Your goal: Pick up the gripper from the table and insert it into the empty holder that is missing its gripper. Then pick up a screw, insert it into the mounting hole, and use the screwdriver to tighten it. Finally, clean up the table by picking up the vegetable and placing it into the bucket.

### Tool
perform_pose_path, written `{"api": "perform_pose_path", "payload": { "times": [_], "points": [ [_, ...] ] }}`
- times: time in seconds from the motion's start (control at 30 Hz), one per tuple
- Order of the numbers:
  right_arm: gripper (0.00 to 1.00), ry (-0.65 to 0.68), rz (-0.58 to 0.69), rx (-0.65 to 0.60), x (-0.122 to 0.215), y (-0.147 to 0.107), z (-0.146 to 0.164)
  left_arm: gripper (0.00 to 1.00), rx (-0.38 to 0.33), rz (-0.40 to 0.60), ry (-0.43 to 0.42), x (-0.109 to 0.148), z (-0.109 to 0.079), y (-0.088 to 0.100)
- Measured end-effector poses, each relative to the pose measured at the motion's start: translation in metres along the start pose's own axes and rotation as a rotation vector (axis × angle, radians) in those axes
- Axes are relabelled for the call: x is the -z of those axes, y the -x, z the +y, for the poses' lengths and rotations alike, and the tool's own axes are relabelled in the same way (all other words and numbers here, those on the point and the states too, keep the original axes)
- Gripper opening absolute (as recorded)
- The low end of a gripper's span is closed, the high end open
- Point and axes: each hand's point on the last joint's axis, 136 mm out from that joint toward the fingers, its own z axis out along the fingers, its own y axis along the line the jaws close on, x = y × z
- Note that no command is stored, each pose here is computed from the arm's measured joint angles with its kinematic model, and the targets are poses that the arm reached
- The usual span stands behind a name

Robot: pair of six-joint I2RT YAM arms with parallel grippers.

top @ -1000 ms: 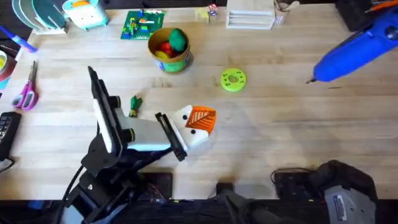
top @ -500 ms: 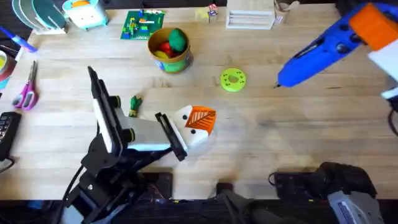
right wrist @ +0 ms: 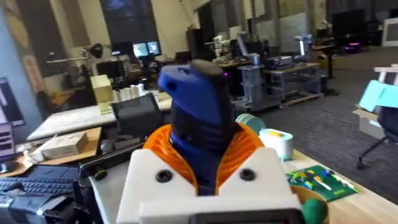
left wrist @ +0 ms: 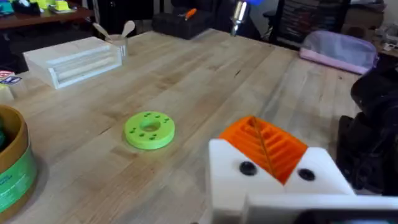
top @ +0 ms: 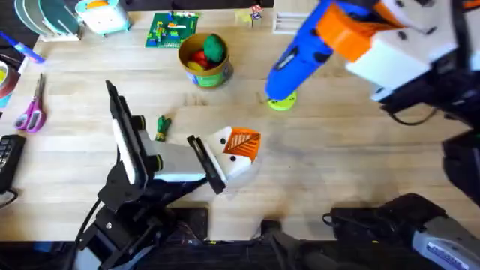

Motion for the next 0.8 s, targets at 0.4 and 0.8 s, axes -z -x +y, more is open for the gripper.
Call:
{"api": "perform_pose_path", "payload": {
  "times": [0.4, 0.8],
  "points": [
    [0.094, 0.17, -0.044, -0.053, -0.043, -0.022, 0.038, 0.008, 0.0, 0.0, 0.0, 0.0, 0.0, 0.0],
    [0.094, 0.229, -0.013, -0.048, -0.053, -0.038, 0.063, 0.008, 0.0, 0.0, 0.0, 0.0, 0.0, 0.0]
  ]
}}
